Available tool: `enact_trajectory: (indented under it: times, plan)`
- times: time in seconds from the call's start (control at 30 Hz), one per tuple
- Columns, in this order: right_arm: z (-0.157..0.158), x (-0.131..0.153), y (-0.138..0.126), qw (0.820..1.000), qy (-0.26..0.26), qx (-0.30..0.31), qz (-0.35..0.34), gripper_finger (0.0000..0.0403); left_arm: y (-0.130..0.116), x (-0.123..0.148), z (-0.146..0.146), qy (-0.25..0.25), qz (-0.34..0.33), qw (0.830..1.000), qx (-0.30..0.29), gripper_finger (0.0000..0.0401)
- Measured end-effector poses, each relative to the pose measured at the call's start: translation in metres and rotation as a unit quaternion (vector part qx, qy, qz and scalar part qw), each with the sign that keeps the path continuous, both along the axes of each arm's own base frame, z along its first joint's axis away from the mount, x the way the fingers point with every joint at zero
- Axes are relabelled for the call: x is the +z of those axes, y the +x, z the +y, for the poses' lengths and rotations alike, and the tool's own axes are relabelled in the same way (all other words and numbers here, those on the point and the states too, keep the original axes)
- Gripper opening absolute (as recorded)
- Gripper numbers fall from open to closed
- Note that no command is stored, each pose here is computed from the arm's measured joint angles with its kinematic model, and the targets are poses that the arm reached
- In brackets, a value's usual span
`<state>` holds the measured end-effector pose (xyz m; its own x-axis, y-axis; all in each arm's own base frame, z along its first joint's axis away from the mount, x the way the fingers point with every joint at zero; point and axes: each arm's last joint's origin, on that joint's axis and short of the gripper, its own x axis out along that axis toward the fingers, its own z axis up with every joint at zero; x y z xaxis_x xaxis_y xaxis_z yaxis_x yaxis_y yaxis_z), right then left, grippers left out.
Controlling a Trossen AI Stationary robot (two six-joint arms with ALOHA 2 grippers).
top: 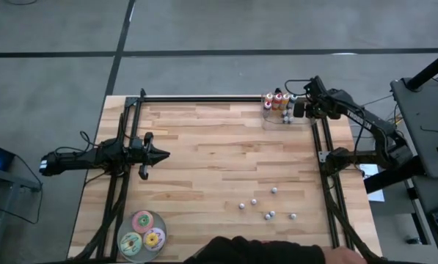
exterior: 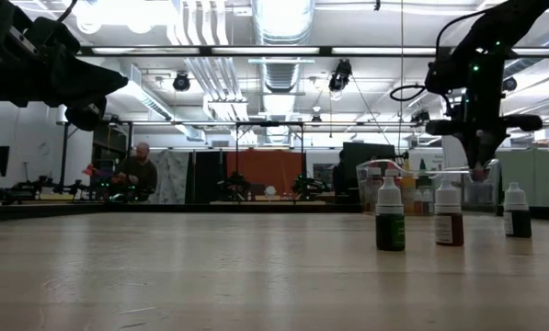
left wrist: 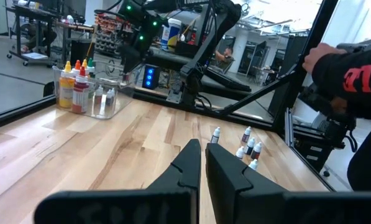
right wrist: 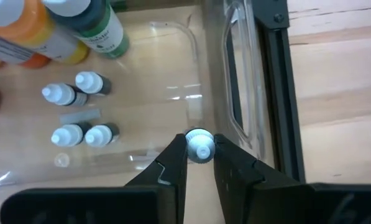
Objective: Pick & Place food coloring
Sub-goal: Put the top small red food coloring bottle into the bin
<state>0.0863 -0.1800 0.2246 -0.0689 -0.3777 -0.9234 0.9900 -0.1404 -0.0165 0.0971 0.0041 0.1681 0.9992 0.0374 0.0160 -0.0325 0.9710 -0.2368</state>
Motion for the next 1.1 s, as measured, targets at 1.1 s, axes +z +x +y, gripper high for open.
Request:
enact_trajectory:
  times: [1.1]
  plan:
    - [0.004,-0.029,0.000,1.000,0.000,0.007,-0.021,0.0054,0.000,0.000,0.000,0.000,0.000,1.000,0.000,0.0000]
